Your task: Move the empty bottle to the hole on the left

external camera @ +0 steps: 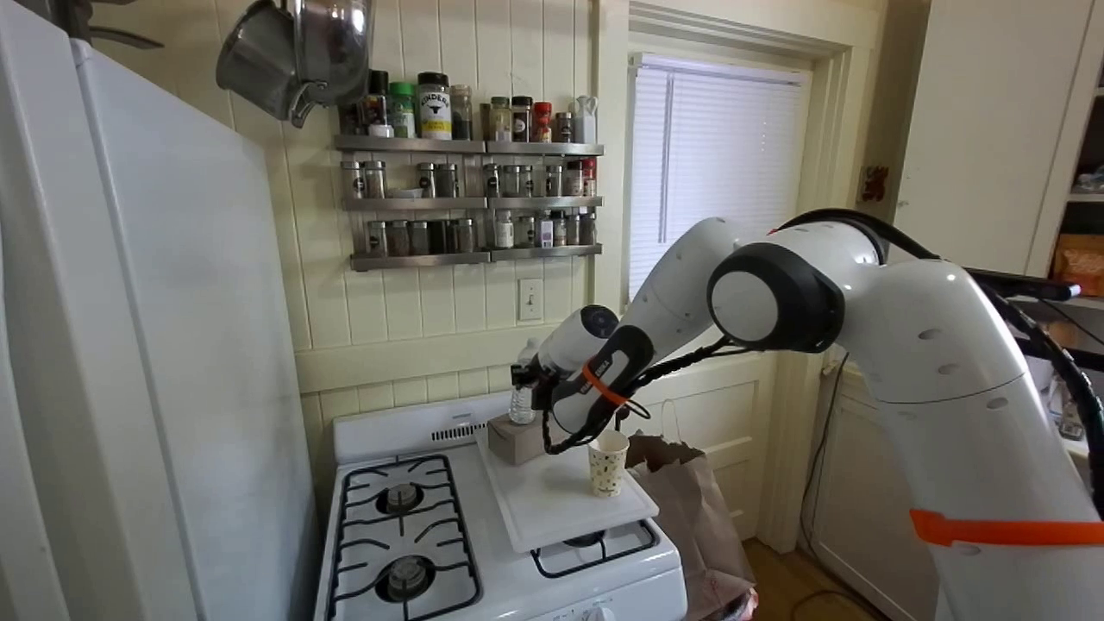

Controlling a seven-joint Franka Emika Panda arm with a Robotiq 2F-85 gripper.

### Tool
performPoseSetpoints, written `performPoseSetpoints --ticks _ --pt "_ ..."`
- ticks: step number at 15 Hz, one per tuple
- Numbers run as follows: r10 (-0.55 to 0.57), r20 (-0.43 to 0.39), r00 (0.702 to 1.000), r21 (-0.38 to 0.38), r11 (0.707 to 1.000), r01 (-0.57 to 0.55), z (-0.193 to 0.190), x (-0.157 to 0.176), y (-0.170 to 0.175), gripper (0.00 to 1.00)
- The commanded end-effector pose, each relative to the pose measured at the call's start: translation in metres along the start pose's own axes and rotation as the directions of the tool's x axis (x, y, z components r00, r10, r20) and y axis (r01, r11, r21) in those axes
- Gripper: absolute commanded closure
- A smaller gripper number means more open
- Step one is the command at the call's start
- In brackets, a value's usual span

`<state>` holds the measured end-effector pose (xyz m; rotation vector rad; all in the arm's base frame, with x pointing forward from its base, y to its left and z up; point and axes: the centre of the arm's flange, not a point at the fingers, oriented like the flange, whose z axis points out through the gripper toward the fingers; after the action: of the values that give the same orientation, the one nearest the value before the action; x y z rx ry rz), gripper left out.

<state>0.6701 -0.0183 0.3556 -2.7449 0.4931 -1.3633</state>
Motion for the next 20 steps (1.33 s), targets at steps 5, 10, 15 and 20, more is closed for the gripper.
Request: performPoseSetpoints --ticks 5,10,15,20 --pt "-0.039 0.014 0.999 0.0 0.999 0.039 0.022 -0.002 -0.006 0.84" --pt "-0.056 0.026 0.998 -0.024 0.998 0.056 0.026 -0.006 -0.008 0.33" --pt "-0.056 0.013 0.998 -0.021 0.998 0.056 0.014 0.005 -0.01 0.0" --pt "-0.061 0.006 0.998 -0.014 0.998 0.061 0.001 0.013 -0.015 0.0"
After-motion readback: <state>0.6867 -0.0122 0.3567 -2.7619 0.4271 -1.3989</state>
